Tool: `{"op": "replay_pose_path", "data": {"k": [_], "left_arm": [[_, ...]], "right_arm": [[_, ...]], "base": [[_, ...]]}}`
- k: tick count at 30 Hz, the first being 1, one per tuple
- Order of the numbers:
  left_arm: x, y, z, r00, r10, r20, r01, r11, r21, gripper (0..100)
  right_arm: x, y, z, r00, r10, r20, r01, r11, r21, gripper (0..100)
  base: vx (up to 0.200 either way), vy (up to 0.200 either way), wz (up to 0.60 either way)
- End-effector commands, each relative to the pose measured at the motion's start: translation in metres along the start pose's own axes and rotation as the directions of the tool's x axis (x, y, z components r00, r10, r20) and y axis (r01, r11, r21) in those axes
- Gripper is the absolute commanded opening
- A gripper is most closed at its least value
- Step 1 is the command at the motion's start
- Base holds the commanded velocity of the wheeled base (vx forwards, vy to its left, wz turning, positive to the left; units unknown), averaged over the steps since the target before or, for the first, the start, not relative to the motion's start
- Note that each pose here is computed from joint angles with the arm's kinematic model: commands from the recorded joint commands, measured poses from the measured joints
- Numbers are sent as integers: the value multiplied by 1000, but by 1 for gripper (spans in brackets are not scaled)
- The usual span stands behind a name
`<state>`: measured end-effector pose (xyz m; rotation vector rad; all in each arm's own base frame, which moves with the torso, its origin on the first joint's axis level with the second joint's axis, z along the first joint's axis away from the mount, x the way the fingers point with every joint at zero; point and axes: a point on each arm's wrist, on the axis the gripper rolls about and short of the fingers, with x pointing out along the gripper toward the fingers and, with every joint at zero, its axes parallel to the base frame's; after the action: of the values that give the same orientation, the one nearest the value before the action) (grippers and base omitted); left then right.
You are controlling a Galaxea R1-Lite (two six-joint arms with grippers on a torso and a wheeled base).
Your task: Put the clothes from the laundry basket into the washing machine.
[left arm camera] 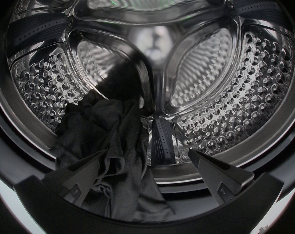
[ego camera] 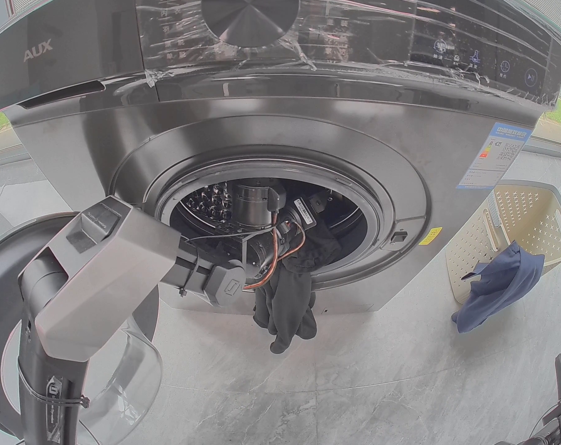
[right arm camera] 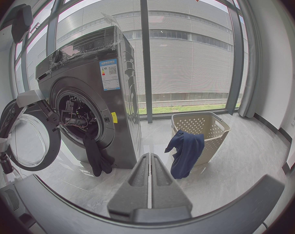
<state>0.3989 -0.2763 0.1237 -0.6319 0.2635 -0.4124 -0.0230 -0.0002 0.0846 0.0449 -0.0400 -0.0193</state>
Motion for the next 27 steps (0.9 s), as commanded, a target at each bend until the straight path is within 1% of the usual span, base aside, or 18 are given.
{"op": "replay_pose_path", "data": {"k": [1,6,8,10,13,14,15,16,17,18,19,20,21,22,23,24,25,27], "left_arm": [[-9,-9,2,1000,-13,-10,13,1000,-1,100],[-11,-8,10,1000,-25,-8,25,1000,-17,100],[-11,-2,13,1000,-11,-4,10,1000,-18,100],[-12,4,13,1000,-2,-27,1,1000,-17,100],[-11,5,12,998,7,-64,-8,1000,-16,100],[-10,6,11,995,24,-94,-26,999,-20,100],[-1,12,22,998,40,-40,-41,999,-19,100],[12,33,53,995,84,59,-82,996,-28,100],[18,50,82,985,119,126,-115,993,-37,100],[16,64,88,979,177,101,-175,984,-29,100],[12,67,74,976,217,20,-217,976,-2,100],[6,67,62,970,240,-39,-239,971,20,100],[5,65,60,970,238,-46,-237,971,23,100],[-7,52,43,977,197,-84,-192,979,60,100],[-8,48,40,984,165,-70,-160,985,65,100],[-5,46,41,992,122,-32,-120,991,59,100],[-2,48,37,994,103,-18,-102,993,58,100],[0,52,29,994,104,-25,-102,992,75,100]], "right_arm": [[0,0,-3,1000,-1,3,1,1000,0,0],[-1,0,-3,1000,0,5,0,1000,0,0],[0,0,-3,1000,-1,3,1,1000,0,0],[-1,0,-3,1000,-1,5,1,1000,0,0],[-1,0,-3,1000,0,5,0,1000,0,0],[-1,0,-3,1000,0,5,0,1000,0,0],[0,0,-3,1000,0,3,0,1000,0,0],[-1,0,-3,1000,13,6,-13,1000,-14,0],[0,0,-4,1000,16,0,-16,1000,-19,0],[0,0,-7,1000,-2,-16,2,1000,-10,0],[0,0,-7,1000,-11,-19,11,1000,-16,0],[0,-1,-8,999,-18,-30,17,1000,-21,0],[0,-1,-8,999,-18,-30,17,1000,-23,0],[0,-1,-9,999,-17,-39,15,999,-37,0],[0,-1,-9,999,-15,-40,14,999,-44,0],[0,-1,-9,999,-14,-41,12,999,-49,0],[0,-1,-9,999,-14,-39,12,999,-49,0],[0,-1,-9,999,-14,-41,12,999,-49,0]], "base": [[0,0,0],[0,0,0],[0,0,0],[0,0,0],[0,0,0],[0,0,0],[0,0,0],[0,0,0],[0,0,0],[0,0,0],[0,0,0],[0,0,0],[0,0,0],[0,0,0],[0,0,0],[0,0,0],[0,0,0],[0,0,0]]}}
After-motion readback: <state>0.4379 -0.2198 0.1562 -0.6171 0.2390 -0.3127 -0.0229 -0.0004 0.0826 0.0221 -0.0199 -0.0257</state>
